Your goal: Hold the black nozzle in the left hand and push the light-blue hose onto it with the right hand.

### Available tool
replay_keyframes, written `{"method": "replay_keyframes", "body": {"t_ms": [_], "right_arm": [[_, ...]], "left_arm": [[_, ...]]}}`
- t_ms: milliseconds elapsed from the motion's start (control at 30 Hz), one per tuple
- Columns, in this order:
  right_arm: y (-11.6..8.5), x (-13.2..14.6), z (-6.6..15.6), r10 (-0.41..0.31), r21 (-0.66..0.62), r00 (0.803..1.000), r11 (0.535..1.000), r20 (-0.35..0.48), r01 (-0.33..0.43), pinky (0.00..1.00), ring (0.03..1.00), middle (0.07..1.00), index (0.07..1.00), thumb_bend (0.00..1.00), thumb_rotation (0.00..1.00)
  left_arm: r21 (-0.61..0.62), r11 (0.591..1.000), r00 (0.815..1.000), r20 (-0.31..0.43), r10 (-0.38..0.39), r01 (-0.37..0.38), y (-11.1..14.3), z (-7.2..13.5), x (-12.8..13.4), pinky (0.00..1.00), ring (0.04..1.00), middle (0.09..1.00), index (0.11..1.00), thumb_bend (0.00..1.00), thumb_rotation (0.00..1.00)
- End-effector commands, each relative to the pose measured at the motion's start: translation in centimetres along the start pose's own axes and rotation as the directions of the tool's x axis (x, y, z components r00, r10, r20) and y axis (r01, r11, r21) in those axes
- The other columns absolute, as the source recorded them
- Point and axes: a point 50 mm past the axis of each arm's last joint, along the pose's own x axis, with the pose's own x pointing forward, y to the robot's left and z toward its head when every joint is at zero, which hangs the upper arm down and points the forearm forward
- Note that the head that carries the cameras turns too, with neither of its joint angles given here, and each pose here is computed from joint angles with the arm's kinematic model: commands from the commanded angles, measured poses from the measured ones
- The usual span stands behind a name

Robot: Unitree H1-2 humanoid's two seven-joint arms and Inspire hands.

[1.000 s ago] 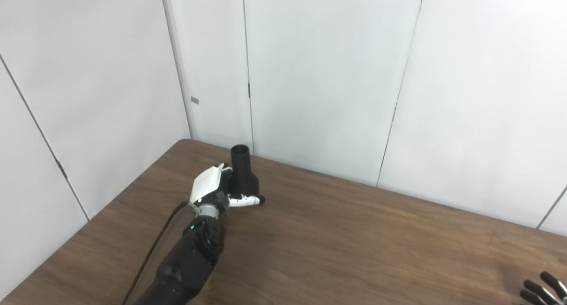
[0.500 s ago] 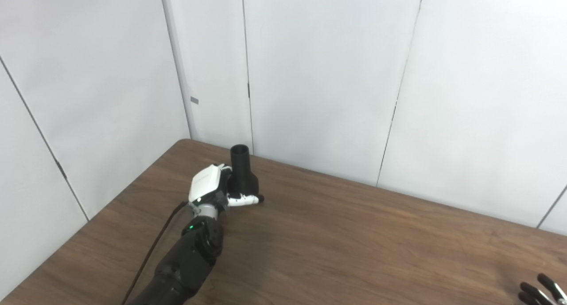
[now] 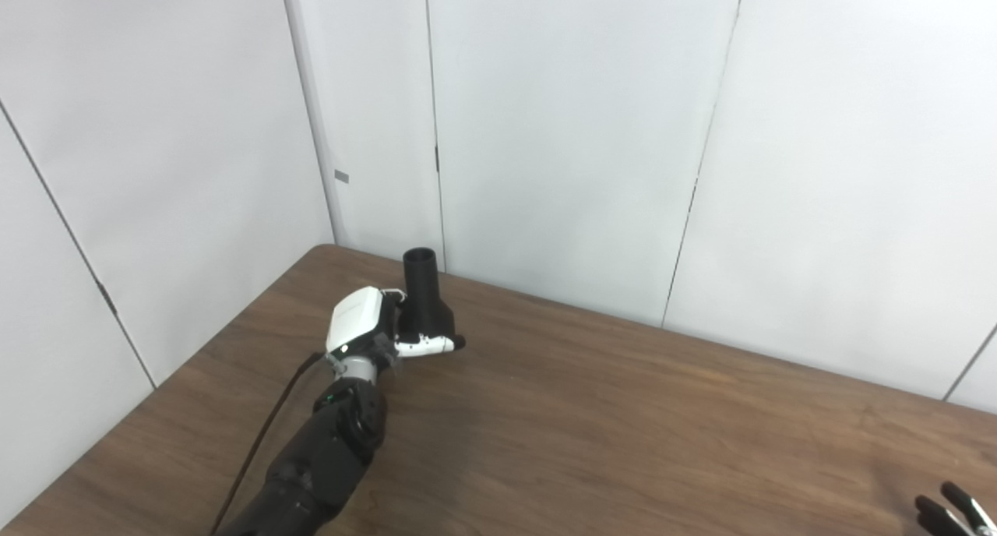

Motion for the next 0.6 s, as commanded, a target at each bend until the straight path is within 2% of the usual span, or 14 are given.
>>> {"method": "replay_keyframes", "body": {"t_ms": [0, 133, 300, 433, 567], "right_arm": [[0.0, 0.0, 0.0, -0.001, -0.010, 1.000, 1.000, -0.004, 0.001, 0.85, 0.869, 0.829, 0.893, 0.54, 0.03], [0.2, -0.1, 0.1, -0.003, -0.036, 1.000, 0.999, -0.002, 0.003, 0.84, 0.864, 0.821, 0.893, 0.54, 0.05], [0.2, -0.1, 0.1, 0.000, -0.042, 1.000, 0.999, 0.011, 0.000, 0.93, 0.914, 0.858, 0.924, 0.52, 0.00], [-0.1, 0.0, -0.5, -0.005, -0.052, 1.000, 0.999, 0.022, 0.006, 0.94, 0.898, 0.854, 0.921, 0.55, 0.00], [-0.6, 0.2, -1.1, -0.002, -0.068, 0.999, 0.998, 0.032, 0.004, 0.89, 0.862, 0.830, 0.902, 0.60, 0.10]], "left_arm": [[0.000, 1.000, 0.999, 0.021, 0.030, -0.030, 1.5, 0.3, 0.9, 0.97, 0.865, 0.736, 0.484, 0.52, 0.05], [0.001, 0.999, 0.999, 0.024, 0.041, -0.041, 1.5, 0.0, 0.6, 0.96, 0.858, 0.729, 0.484, 0.52, 0.05], [-0.003, 0.998, 0.997, 0.052, 0.064, -0.064, 1.3, -0.5, -0.5, 0.93, 0.827, 0.710, 0.483, 0.52, 0.05], [0.004, 0.998, 0.995, 0.085, 0.057, -0.058, 1.0, -0.6, -1.6, 0.98, 0.833, 0.711, 0.483, 0.52, 0.05], [0.023, 0.999, 0.988, 0.146, 0.044, -0.048, 0.8, 0.1, -3.2, 1.00, 0.841, 0.715, 0.483, 0.52, 0.05]]}}
